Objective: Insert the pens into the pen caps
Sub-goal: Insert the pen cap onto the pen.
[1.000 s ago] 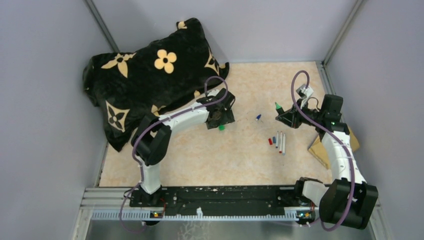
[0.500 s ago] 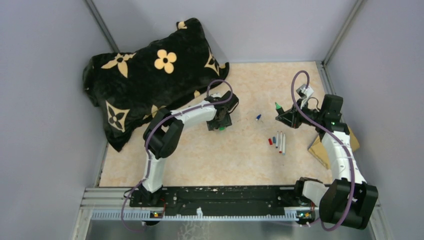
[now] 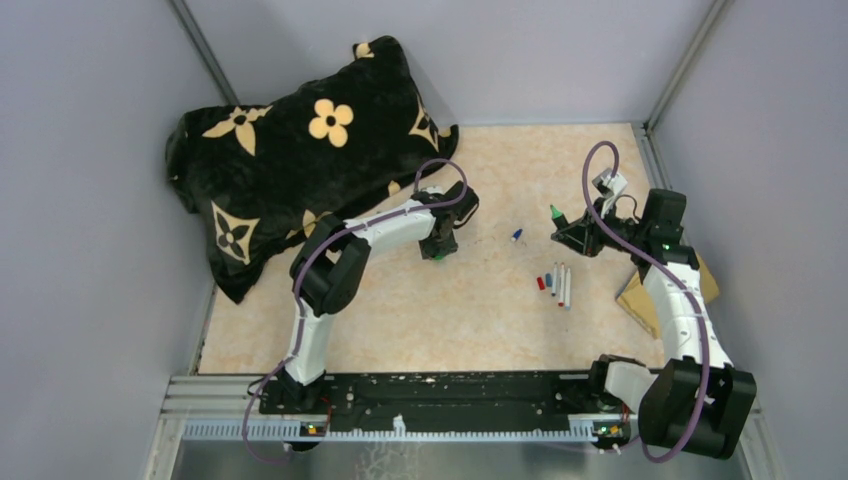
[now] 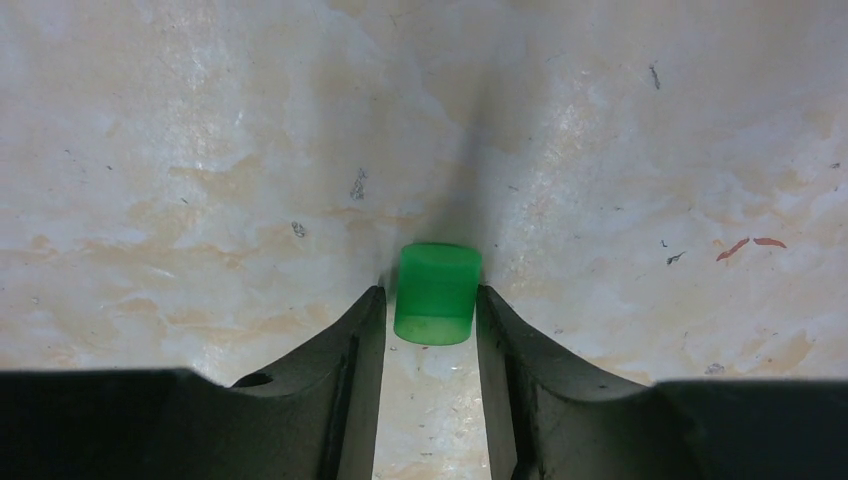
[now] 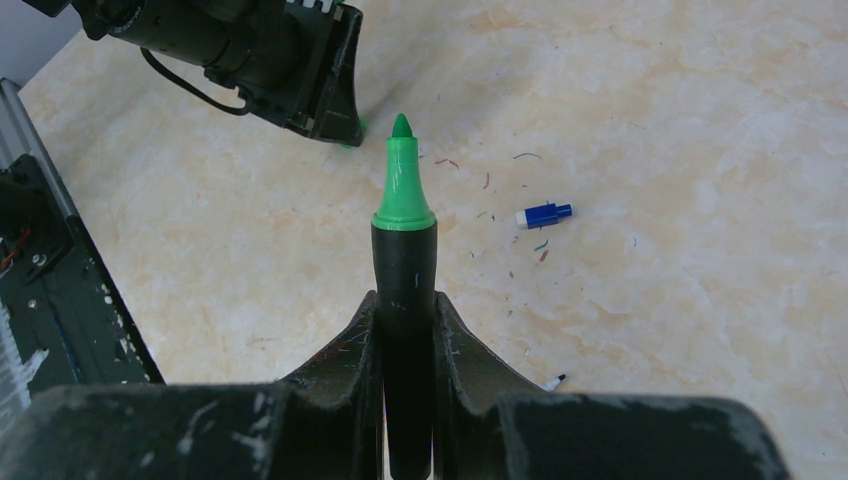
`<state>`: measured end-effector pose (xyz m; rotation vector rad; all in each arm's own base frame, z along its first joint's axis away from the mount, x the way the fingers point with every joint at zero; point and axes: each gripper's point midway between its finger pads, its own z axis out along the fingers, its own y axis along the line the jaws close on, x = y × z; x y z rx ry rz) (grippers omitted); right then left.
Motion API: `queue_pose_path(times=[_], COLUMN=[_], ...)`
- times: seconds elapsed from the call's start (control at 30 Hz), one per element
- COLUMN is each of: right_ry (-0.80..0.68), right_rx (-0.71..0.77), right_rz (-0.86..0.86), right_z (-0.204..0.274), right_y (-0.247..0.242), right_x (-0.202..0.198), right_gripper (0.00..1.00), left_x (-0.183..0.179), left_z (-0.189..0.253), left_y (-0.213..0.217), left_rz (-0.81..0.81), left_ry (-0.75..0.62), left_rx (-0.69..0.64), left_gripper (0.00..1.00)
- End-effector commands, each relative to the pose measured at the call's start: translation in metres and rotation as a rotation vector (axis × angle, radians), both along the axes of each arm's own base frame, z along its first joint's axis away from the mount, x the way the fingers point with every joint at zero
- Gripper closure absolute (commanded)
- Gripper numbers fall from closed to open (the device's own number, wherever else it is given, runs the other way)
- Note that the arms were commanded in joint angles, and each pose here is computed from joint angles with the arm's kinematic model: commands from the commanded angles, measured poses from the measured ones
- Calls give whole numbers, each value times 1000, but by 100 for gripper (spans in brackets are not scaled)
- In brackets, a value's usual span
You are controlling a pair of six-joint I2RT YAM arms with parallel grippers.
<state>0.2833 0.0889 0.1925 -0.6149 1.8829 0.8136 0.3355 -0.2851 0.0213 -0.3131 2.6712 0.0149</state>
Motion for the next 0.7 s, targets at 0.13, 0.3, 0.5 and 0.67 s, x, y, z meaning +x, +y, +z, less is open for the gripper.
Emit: queue_pose_path(times=[0.13,0.3,0.5,0.67], right_ry=[-87,-89,-89,-89], right_rx=[-5,-4,-3,-4], right_rz=[16,17,17,16], right_z=[21,22,22,22], right_y=[0,-1,0,-1], right_x=[1,1,1,1], right_gripper=[100,100,100,100], left_x=[-3,0,7,7], left_z=[-21,-26,-30,-35], left_y=[-4,0,7,12], left_rz=[-16,-37,-63,-87], left_ry=[45,50,57,71], left_rx=[9,31,39,51], left_gripper=[52,47,52,54])
